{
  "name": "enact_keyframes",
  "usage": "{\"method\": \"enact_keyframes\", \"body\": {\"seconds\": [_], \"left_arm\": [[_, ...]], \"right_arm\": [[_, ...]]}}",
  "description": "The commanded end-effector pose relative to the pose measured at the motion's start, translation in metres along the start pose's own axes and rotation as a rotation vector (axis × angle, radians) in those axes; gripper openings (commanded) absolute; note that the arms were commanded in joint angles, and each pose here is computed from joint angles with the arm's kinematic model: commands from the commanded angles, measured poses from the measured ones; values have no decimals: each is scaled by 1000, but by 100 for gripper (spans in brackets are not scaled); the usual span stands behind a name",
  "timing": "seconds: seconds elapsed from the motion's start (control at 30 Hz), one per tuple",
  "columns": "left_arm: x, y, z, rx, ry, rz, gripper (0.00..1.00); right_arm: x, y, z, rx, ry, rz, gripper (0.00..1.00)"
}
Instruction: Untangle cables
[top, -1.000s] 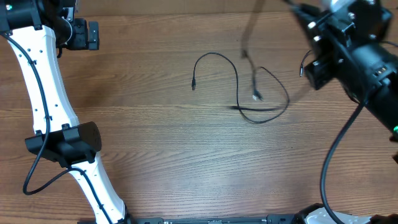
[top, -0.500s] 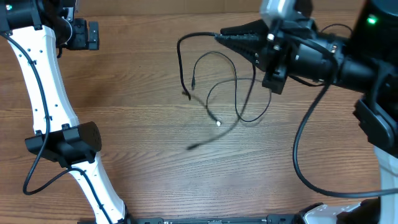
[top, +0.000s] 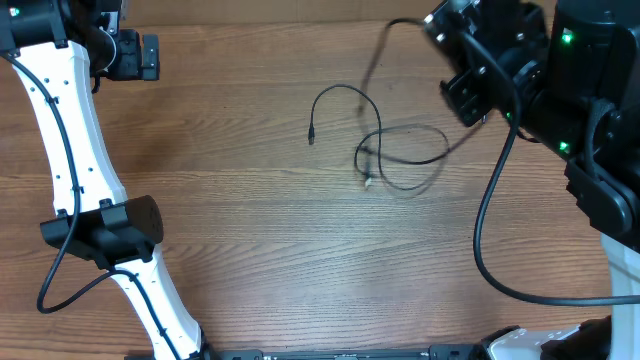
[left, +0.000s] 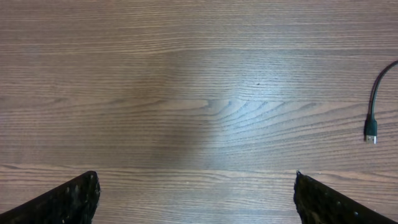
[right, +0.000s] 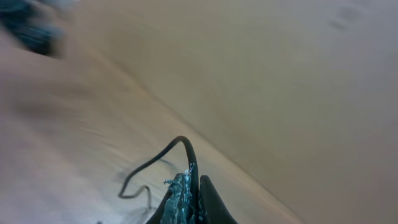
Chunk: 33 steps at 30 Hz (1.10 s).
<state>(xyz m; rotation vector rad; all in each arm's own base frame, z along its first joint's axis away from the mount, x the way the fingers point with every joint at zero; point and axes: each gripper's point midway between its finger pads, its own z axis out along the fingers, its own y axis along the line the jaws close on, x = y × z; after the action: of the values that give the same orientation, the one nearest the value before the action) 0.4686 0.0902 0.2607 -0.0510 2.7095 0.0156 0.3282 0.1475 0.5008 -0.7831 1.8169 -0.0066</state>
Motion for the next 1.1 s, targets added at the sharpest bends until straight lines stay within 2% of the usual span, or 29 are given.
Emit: {"method": "enact_keyframes", "body": {"seconds": [0.0, 0.13, 0.3, 0.43, 0.6, 0.87, 1.07], "left_arm": [[0, -4, 7, 12, 10, -1, 99], [0, -4, 7, 12, 10, -2, 99], [0, -4, 7, 12, 10, -1, 99], [0, -4, 7, 12, 10, -2, 100], [0, -4, 7, 12, 10, -1, 99], [0, -4, 7, 12, 10, -2, 99], [0, -4, 7, 12, 10, -2, 99]], "right_arm": [[12, -50, -21, 286, 84, -40, 4], [4, -63, -31, 358, 55, -48, 4], [-13, -73, -38, 408, 4, -141, 4], [-14, -86, -45, 486, 15, -127, 4], [-2, -98, -54, 567, 25, 62, 4], [32, -93, -58, 575, 96, 293, 4], [64, -124, -71, 688, 148, 449, 4]]}}
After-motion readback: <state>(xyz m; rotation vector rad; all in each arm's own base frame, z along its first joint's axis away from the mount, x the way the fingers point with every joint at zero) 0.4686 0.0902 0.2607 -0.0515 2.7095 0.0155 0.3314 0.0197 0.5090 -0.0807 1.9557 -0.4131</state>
